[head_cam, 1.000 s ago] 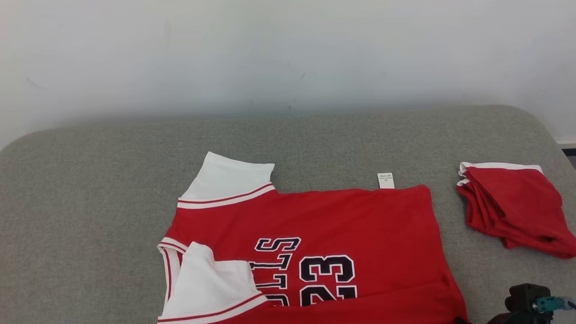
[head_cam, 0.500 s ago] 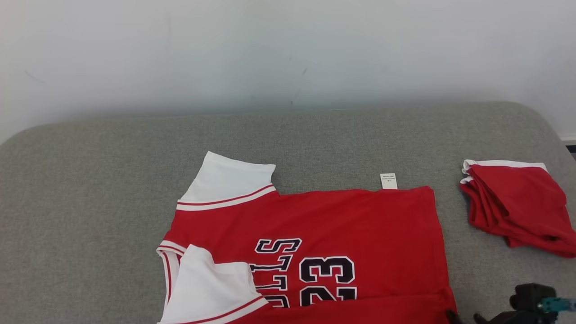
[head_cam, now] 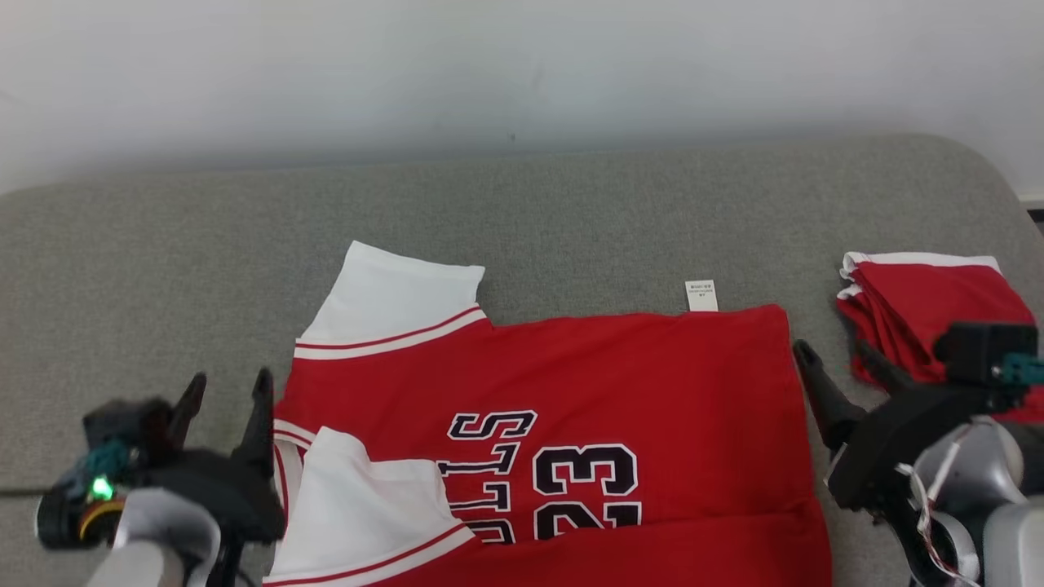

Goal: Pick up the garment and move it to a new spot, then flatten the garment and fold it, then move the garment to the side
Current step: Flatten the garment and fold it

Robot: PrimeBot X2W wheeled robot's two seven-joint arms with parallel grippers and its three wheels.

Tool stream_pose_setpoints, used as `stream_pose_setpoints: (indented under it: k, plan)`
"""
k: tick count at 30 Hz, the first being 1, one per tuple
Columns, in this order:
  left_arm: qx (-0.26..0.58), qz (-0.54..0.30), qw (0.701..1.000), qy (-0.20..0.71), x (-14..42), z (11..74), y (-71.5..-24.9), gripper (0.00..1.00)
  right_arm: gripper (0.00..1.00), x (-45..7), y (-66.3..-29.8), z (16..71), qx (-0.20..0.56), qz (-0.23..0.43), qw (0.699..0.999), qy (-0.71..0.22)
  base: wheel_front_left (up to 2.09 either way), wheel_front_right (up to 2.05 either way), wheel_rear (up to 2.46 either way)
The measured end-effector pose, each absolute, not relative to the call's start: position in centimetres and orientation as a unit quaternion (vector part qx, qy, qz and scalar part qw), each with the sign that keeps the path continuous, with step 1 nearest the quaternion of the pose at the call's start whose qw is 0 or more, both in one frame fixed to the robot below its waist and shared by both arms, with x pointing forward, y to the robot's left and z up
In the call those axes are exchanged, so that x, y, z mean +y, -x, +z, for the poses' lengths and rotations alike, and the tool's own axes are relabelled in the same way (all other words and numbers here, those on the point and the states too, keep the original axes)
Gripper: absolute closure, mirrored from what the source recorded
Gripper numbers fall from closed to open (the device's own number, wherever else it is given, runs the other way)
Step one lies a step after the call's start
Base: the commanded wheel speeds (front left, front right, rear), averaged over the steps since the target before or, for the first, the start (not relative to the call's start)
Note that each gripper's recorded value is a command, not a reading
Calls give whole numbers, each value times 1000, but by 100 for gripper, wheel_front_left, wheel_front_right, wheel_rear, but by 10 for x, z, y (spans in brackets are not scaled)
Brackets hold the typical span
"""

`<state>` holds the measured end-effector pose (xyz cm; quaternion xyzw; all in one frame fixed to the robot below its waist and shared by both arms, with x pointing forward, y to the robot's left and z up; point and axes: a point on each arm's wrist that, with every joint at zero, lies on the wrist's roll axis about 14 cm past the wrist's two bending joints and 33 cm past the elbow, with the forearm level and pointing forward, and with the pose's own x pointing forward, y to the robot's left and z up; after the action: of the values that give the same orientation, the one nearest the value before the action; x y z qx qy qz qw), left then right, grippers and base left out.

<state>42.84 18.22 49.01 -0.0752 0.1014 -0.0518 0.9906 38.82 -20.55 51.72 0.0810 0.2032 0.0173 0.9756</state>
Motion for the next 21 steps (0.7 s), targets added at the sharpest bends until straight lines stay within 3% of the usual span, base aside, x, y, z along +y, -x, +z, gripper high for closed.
stream_pose_setpoints:
  k: [11, 21]
  plan:
    - [188, -125, 974, 15, 138, 471, -542, 0, 0, -157, -451, 504, 219, 103, 970, -34, 0, 0, 0]
    - [266, -150, 952, -21, 117, 419, -590, 0, 0, -166, -479, 489, 221, 100, 970, -18, 0, 0, 0]
